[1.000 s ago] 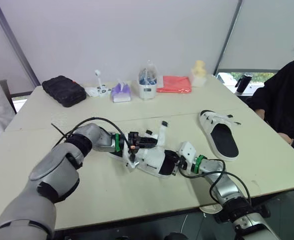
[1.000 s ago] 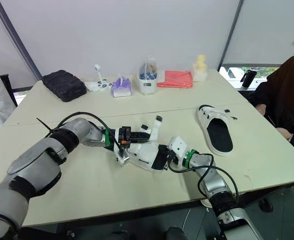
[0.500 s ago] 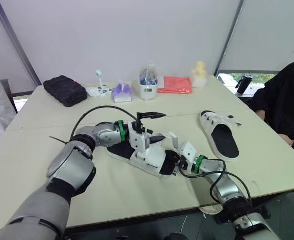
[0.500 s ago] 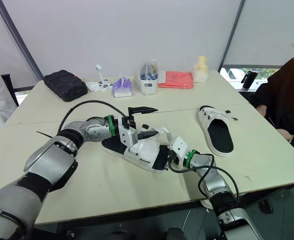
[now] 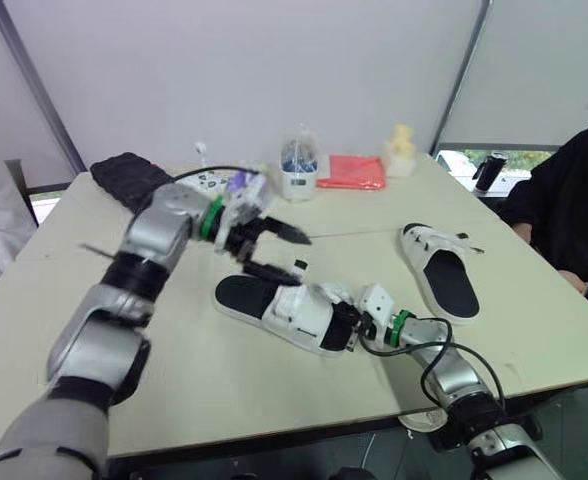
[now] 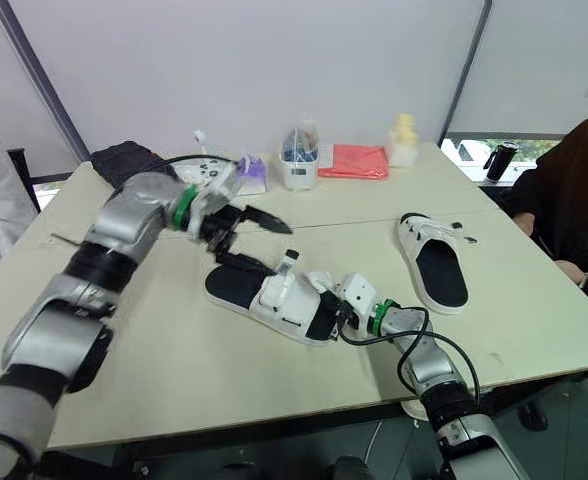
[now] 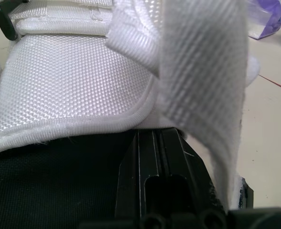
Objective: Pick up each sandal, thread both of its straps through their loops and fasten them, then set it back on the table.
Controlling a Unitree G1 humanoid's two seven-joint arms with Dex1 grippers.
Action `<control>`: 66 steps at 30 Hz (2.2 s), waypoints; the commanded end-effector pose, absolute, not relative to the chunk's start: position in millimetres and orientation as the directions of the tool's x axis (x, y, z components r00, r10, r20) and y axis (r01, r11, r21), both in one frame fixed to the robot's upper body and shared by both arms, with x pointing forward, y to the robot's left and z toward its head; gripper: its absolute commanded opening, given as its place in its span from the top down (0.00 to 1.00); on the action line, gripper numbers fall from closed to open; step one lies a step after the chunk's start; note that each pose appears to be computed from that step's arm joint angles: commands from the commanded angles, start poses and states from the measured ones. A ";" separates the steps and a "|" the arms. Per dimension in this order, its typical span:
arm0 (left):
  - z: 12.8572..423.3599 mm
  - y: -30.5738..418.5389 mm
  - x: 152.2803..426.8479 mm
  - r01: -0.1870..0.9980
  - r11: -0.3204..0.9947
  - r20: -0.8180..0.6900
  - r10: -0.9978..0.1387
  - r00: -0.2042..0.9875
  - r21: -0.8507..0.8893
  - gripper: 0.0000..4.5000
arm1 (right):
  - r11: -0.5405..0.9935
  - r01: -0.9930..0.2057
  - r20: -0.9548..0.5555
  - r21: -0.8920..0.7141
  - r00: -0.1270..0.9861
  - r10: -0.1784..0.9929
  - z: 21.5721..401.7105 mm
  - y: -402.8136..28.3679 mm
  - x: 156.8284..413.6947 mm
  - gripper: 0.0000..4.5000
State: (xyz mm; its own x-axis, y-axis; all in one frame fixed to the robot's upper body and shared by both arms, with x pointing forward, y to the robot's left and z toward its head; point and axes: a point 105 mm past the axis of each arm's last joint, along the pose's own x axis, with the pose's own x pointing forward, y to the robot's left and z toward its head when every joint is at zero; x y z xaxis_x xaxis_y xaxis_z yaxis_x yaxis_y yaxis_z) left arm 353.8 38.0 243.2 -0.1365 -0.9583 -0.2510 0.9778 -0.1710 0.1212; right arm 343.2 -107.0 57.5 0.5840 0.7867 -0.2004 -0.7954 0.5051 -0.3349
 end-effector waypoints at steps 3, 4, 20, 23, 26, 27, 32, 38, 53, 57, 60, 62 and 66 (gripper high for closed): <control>247.5 21.1 367.9 0.987 -0.153 -0.277 -0.951 -0.135 0.043 0.01 | 0.488 -0.837 -0.383 -0.246 0.547 0.745 7.6 -117.8 328.3 1.00; 238.9 17.7 369.0 0.986 -0.161 -0.317 -0.938 -0.141 0.037 0.01 | 0.488 -0.838 -0.383 -0.245 0.546 0.745 7.5 -117.5 328.2 1.00; 176.8 -13.2 358.2 0.965 -0.254 -0.540 -0.805 -0.245 -0.060 0.01 | 0.509 -0.829 -0.373 -0.231 0.559 0.741 3.1 -113.7 321.9 1.00; 167.2 -7.7 358.7 0.961 -0.275 -0.591 -0.770 -0.239 -0.030 0.01 | 0.516 -0.826 -0.372 -0.229 0.564 0.737 2.0 -114.0 320.8 1.00; 162.3 -7.6 357.8 0.959 -0.281 -0.598 -0.764 -0.243 -0.030 0.01 | 0.518 -0.825 -0.370 -0.228 0.565 0.737 1.8 -113.1 320.7 1.00; 160.5 -7.5 357.4 0.959 -0.283 -0.601 -0.761 -0.244 -0.032 0.06 | 0.518 -0.824 -0.369 -0.228 0.566 0.737 2.0 -112.8 320.9 1.00; 158.7 -14.0 356.7 0.960 -0.278 -0.582 -0.777 -0.240 -0.026 0.54 | 0.519 -0.823 -0.367 -0.230 0.567 0.737 2.9 -112.2 321.8 1.00; 149.4 -14.4 352.8 0.947 -0.320 -0.614 -0.746 -0.260 -0.011 1.00 | 0.519 -0.823 -0.367 -0.231 0.568 0.737 3.2 -111.8 322.4 1.00; 160.2 9.7 361.6 0.956 -0.294 -0.604 -0.766 -0.218 0.027 1.00 | 0.516 -0.825 -0.373 -0.231 0.565 0.736 2.1 -112.6 324.3 1.00; 194.6 -0.7 365.5 0.969 -0.246 -0.485 -0.851 -0.202 0.028 1.00 | 0.514 -0.826 -0.377 -0.230 0.563 0.736 1.7 -113.3 323.9 1.00; 220.6 -13.3 370.5 0.986 -0.169 -0.354 -0.922 -0.158 0.002 1.00 | 0.513 -0.827 -0.377 -0.230 0.561 0.737 1.4 -113.1 322.5 1.00; 225.4 -22.6 379.2 0.998 -0.061 -0.291 -0.954 -0.068 -0.031 0.88 | 0.510 -0.829 -0.376 -0.229 0.558 0.740 1.1 -111.3 320.6 1.00; 208.9 -27.5 389.1 0.999 0.045 -0.324 -0.945 0.038 -0.015 0.51 | 0.508 -0.831 -0.379 -0.228 0.556 0.740 -0.3 -111.2 317.1 1.00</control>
